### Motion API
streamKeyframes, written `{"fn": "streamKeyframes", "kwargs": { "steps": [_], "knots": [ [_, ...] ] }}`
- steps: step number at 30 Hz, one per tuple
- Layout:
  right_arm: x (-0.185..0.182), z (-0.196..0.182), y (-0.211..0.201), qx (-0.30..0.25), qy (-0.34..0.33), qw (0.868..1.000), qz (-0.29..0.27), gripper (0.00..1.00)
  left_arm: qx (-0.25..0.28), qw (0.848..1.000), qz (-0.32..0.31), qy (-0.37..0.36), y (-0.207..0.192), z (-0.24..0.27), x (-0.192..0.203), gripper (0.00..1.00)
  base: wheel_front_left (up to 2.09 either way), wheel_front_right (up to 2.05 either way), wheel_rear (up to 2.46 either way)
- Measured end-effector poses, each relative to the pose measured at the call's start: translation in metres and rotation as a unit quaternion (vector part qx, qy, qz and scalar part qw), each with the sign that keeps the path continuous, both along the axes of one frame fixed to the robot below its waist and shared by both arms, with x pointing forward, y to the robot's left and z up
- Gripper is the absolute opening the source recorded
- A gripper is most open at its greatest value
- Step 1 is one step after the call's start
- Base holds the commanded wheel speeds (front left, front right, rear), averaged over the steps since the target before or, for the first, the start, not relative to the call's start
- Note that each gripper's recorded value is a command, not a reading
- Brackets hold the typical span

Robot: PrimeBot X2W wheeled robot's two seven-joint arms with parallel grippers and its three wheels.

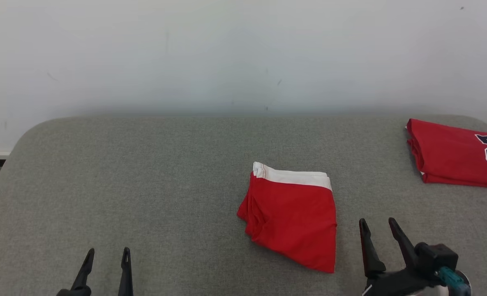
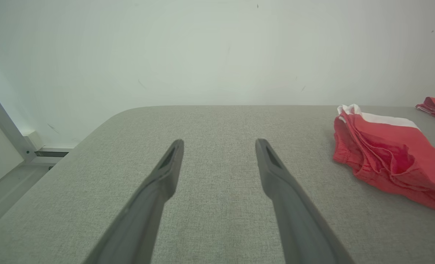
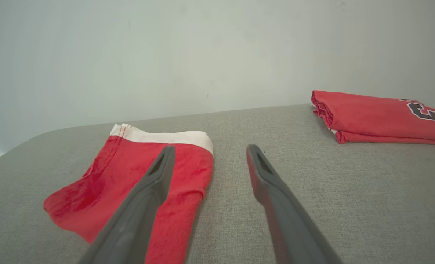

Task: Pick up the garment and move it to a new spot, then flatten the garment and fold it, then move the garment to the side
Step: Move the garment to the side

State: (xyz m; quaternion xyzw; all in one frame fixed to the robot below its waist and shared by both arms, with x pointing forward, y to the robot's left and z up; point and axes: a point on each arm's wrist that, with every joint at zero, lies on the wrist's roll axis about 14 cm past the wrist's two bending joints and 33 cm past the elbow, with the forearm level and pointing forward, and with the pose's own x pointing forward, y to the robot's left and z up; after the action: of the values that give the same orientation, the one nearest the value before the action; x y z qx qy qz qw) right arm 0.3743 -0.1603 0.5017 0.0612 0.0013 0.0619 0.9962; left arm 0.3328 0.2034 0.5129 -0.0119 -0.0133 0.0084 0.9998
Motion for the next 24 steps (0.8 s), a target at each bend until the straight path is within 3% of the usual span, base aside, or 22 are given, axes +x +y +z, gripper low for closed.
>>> {"fn": "streamKeyframes", "kwargs": {
  "steps": [12,23,24],
  "knots": [
    [0.060,-0.041,0.024,-0.026,0.094,0.995,0.037,1.00,-0.003,1.000,0.007,0.009,0.004,-0.005,0.005,1.00,0.00,0.00,0.00],
    [0.071,-0.104,0.044,-0.033,0.209,0.976,0.058,1.00,-0.010,0.999,0.020,0.022,0.011,-0.019,0.009,1.00,0.00,0.00,0.00],
    [0.071,-0.105,0.046,-0.029,0.211,0.975,0.058,0.73,-0.010,0.999,0.021,0.022,0.012,-0.020,0.010,1.00,0.00,0.00,0.00]
  ]
}}
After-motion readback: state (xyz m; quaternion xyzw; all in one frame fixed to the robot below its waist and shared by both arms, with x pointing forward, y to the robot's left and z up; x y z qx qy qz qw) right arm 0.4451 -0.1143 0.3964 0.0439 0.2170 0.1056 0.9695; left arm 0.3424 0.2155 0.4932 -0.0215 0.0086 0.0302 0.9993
